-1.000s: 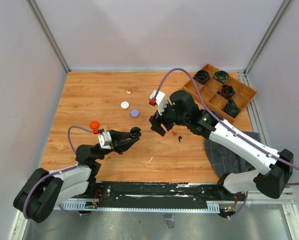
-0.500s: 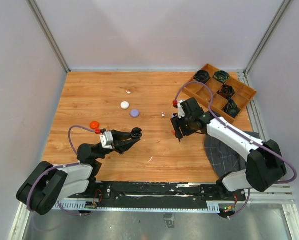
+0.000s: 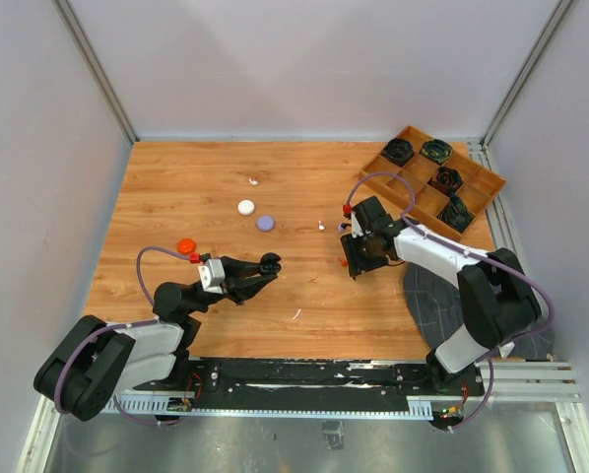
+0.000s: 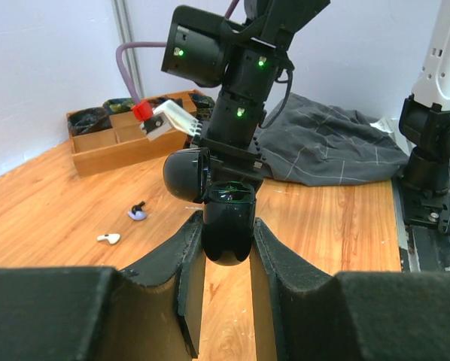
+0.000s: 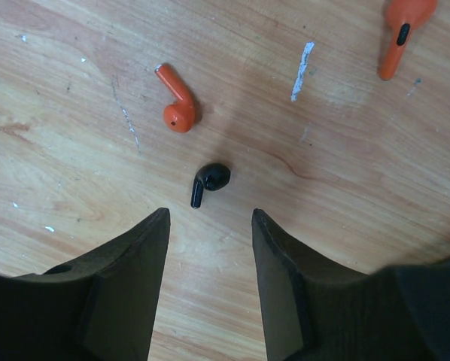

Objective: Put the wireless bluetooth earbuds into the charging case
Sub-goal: Pick up the earbud from the center of the board.

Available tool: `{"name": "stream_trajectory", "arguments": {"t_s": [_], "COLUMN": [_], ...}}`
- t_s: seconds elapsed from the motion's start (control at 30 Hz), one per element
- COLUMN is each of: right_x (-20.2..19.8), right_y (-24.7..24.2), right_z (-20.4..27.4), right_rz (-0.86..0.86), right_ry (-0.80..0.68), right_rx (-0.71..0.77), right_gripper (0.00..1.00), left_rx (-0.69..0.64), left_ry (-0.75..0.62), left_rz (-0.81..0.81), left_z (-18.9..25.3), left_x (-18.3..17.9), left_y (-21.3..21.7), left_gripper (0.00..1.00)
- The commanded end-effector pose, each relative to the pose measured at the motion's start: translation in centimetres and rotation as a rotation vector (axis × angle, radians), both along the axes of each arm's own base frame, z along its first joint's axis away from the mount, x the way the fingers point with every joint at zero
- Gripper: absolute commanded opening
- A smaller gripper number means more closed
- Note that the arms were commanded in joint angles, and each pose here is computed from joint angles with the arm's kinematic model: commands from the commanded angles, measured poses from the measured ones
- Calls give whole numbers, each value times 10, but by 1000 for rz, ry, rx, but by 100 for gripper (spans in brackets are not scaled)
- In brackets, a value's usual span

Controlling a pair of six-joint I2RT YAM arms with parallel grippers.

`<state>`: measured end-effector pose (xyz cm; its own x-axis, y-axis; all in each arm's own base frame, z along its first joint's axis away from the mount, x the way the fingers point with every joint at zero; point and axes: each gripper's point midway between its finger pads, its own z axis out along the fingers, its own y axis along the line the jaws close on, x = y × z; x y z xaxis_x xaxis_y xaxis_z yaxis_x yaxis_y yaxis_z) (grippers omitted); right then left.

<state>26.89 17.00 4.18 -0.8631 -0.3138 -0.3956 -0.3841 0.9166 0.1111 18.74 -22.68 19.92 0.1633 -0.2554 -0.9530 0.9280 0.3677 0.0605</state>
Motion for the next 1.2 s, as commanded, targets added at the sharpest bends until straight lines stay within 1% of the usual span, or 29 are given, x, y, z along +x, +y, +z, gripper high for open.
{"name": "stream_trajectory", "arguments": {"t_s": [0.0,0.23,0.57,0.7,0.9,1.17], "right_x": [8,13,15,13,8,2], "right_y": [2,5,10,12,17,17], "right_z": [-2,-8,-19,-20,-20,-13], "right_rz": [-36,-63,-60,-41,0,50], "right_ry": [16,37,86,105,124,120], "right_rx": [11,5,-3,-9,-31,-89], "right_gripper": [48,42,39,38,35,34], "left_rx": [-14,-13,-16,-14,-13,-8], "left_ry": [-54,-58,-57,-57,-56,-54], "left_rz": [-12,-9,4,11,11,1], "left_z": [1,3,4,4,4,3], "left_x": [-14,-15,-13,-12,-12,-13], "left_y": [5,6,7,8,8,7], "left_gripper": [0,0,0,0,0,0]}}
